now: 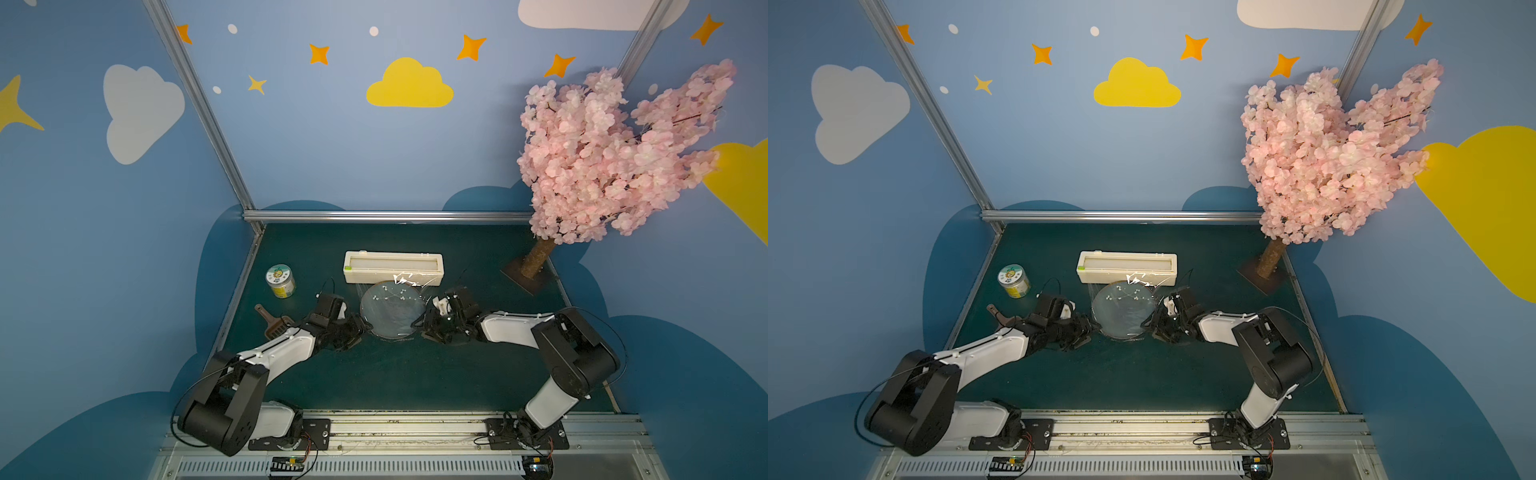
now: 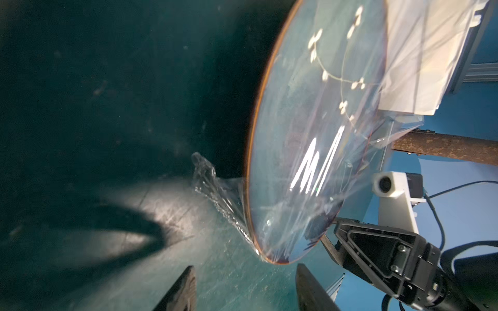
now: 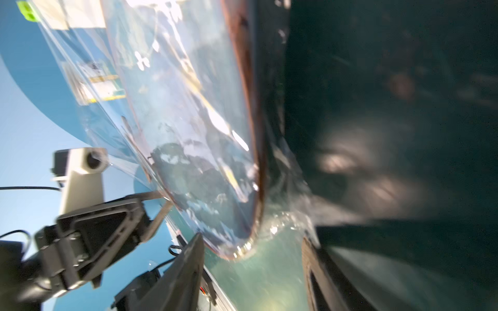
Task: Wrap the plate with plastic wrap
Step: Pick up the plate at the center of the board.
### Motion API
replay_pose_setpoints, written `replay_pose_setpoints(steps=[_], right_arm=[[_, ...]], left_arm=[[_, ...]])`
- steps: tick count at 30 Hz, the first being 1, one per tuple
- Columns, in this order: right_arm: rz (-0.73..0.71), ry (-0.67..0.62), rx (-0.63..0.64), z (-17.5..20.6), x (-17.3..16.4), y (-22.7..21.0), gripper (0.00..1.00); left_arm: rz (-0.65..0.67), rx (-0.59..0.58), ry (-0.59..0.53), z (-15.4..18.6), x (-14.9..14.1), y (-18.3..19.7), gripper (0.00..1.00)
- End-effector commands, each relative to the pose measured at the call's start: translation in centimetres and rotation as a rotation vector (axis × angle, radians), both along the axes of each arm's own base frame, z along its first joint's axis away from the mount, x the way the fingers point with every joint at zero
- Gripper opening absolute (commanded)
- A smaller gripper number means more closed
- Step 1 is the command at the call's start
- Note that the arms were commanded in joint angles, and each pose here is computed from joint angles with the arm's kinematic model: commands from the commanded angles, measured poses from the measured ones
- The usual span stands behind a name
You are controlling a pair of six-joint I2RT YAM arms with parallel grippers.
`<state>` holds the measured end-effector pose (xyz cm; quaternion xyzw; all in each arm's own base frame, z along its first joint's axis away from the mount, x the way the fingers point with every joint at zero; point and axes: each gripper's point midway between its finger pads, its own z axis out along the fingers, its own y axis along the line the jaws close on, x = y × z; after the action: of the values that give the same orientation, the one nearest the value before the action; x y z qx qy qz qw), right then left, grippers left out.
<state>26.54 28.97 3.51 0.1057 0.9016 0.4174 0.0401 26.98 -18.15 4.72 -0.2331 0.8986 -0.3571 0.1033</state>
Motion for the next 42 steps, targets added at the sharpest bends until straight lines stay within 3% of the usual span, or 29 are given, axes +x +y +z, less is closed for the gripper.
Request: replay_pose_setpoints(steps=[1,14,22,25,26,28,31,37,42], right_arm=[[-0.076,0.027,0.019,-1.4,0.8,0.9,0.53],[-0.157,-0.016,0.058,-1.0,2.8,2.1,0.28],[-0.123,-0.054,0.088,0.9,3.0,2.8,0.22],[-0.108,-0.089,0.087,2.2,3.2,2.7,0.16],[-0.104,-0.095,0.084,2.5,3.2,2.6,0.15],[-0.1,-0.115,0.077,3.2,3.3,2.3,0.09],[-0.092,-0.13,0.078,4.0,3.6,2.0,0.06],[-0.069,-0.121,0.084,4.1,3.4,1.8,0.06],[-0.088,-0.105,0.078,3.4,2.7,1.0,0.06]], left_arm=[[0.011,-0.044,-0.031,0.1,1.6,-1.0,0.56],[0.036,-0.131,-0.053,-1.7,4.3,-3.3,0.35],[0.019,-0.15,-0.069,-1.2,4.2,-4.2,0.22],[0.015,-0.145,-0.078,-0.5,3.8,-4.1,0.24],[0.01,-0.132,-0.083,-0.2,3.7,-3.9,0.3],[-0.004,-0.075,-0.084,0.4,3.2,-3.2,0.53],[-0.032,0.022,-0.104,1.8,2.6,-1.6,0.67],[-0.035,0.043,-0.212,5.9,4.0,1.3,0.6],[-0.046,-0.009,-0.179,5.0,5.5,1.6,0.52]])
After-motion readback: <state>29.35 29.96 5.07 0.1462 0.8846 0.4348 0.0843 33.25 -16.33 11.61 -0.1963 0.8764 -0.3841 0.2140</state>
